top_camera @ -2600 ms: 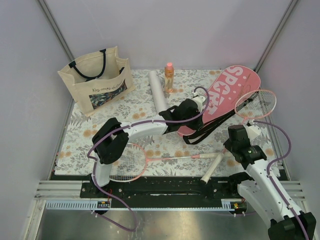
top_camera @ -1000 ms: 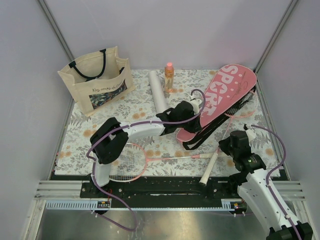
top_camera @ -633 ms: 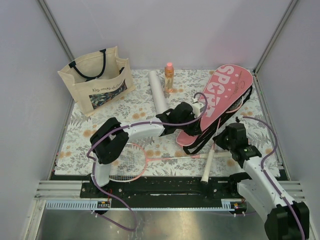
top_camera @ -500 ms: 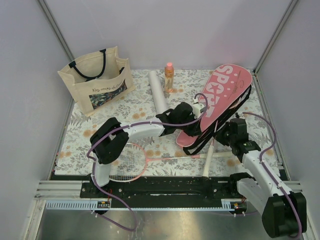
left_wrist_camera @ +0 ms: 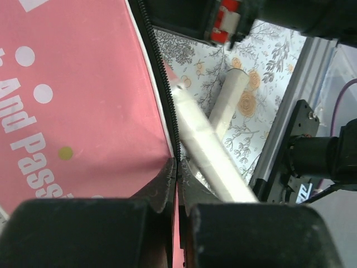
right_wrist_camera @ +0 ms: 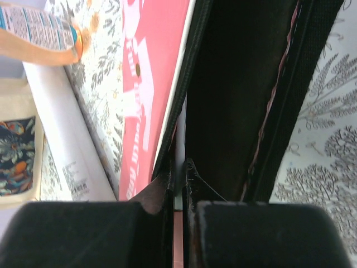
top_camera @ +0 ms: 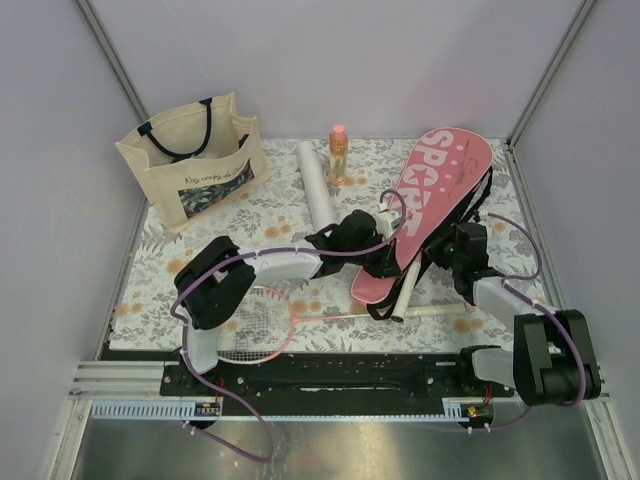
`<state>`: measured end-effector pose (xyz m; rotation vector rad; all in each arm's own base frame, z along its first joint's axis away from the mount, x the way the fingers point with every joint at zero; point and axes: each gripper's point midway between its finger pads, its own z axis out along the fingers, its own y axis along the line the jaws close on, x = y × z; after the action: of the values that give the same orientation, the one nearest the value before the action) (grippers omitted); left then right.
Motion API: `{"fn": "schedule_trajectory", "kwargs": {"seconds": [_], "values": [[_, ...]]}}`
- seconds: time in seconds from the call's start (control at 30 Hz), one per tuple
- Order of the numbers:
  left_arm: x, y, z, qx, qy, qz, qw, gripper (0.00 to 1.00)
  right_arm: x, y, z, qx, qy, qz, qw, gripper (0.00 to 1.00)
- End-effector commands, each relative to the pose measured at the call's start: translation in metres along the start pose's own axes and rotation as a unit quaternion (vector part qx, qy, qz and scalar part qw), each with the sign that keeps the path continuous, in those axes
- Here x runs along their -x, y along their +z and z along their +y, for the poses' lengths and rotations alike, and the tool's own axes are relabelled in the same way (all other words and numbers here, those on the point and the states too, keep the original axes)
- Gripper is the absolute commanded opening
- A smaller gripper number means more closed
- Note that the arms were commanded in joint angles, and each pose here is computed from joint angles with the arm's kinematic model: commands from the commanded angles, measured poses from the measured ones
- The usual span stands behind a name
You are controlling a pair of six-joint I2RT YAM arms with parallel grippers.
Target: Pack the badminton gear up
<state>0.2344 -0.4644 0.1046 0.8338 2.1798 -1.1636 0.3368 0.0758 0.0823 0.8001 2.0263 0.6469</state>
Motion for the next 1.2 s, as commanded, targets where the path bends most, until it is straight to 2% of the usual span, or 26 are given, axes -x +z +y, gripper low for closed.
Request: {"fn": "schedule_trajectory", "kwargs": {"seconds": [0.0,0.2,0.5,0.93,0.97,1.07,1.17], "values": [[0.032,-0.016,-0.040,-0.071,-0.012,-0.051,0.996,0.00,0.055,0.011,0.048,0.093,0.032,-0.114,0.989,0.00],[0.042,-0.022,-0.042,-0.072,-0.022,-0.068,0.995,0.00,0.068,0.030,0.042,0.094,0.061,-0.157,0.981,0.00],[0.042,-0.023,-0.048,-0.086,-0.043,-0.071,0.993,0.00,0.069,0.059,0.032,0.086,0.097,-0.167,0.977,0.00],[0.026,0.003,-0.020,-0.054,-0.066,-0.069,0.994,0.00,0.061,0.092,0.039,0.080,0.162,-0.178,0.967,0.00],[0.026,0.004,-0.016,-0.046,-0.062,-0.074,0.994,0.00,0.061,0.094,0.036,0.071,0.163,-0.179,0.968,0.03],[0.019,0.006,0.001,-0.006,-0.060,-0.062,0.996,0.02,0.054,0.098,0.030,0.052,0.158,-0.163,0.973,0.27],[0.021,0.004,0.010,0.012,-0.062,-0.061,0.996,0.21,0.043,0.094,0.037,0.054,0.128,-0.126,0.982,0.41]]}}
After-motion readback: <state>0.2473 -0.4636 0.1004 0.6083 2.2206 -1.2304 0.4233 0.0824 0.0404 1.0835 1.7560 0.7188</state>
